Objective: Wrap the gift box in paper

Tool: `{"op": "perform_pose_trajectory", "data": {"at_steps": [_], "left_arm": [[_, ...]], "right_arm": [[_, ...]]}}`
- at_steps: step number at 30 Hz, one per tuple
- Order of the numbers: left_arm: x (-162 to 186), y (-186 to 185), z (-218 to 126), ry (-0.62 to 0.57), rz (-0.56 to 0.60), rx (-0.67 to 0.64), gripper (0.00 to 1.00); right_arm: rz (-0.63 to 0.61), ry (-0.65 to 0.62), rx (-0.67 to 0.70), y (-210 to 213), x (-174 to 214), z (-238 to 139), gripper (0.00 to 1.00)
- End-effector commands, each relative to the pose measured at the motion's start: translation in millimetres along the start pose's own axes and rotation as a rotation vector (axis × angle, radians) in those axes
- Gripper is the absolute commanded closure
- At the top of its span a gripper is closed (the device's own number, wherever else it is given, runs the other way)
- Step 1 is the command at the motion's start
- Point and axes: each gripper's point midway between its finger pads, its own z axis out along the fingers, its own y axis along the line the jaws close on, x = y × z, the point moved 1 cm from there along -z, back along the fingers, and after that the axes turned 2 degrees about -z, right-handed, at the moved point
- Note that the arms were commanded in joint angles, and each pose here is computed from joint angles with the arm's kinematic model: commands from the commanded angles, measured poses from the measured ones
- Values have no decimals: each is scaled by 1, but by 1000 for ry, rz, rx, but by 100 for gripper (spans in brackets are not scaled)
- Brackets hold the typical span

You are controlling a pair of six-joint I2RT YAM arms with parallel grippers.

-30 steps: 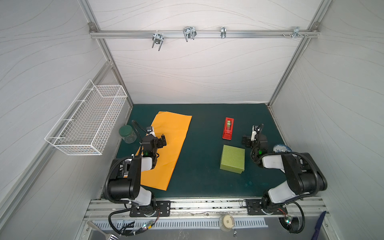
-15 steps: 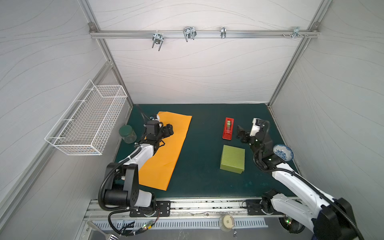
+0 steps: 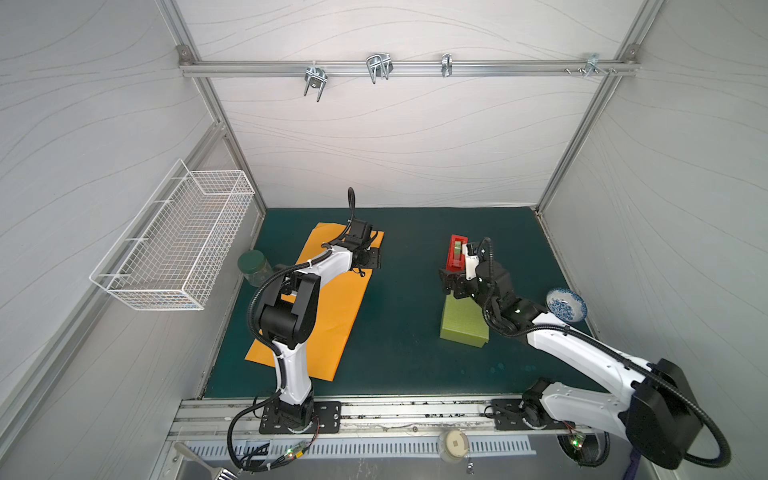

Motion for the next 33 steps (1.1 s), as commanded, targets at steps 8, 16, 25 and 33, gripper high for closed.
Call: {"op": "perform_pose_trajectory", "data": {"at_steps": [8, 16, 25, 33], "left_arm": [[-8, -4, 34, 117, 118, -90, 39], [-10, -4, 53, 169, 183, -168, 46], [-12, 1, 64, 174, 220, -216, 68], [-17, 0, 61, 152, 279, -247, 84]], "right_arm": [[-16, 26, -6, -1, 12, 7, 1], [48, 60, -15, -11, 26, 14, 1], [60, 65, -13, -16, 29, 13, 1], [65, 67, -19, -15, 30, 13, 1]]}}
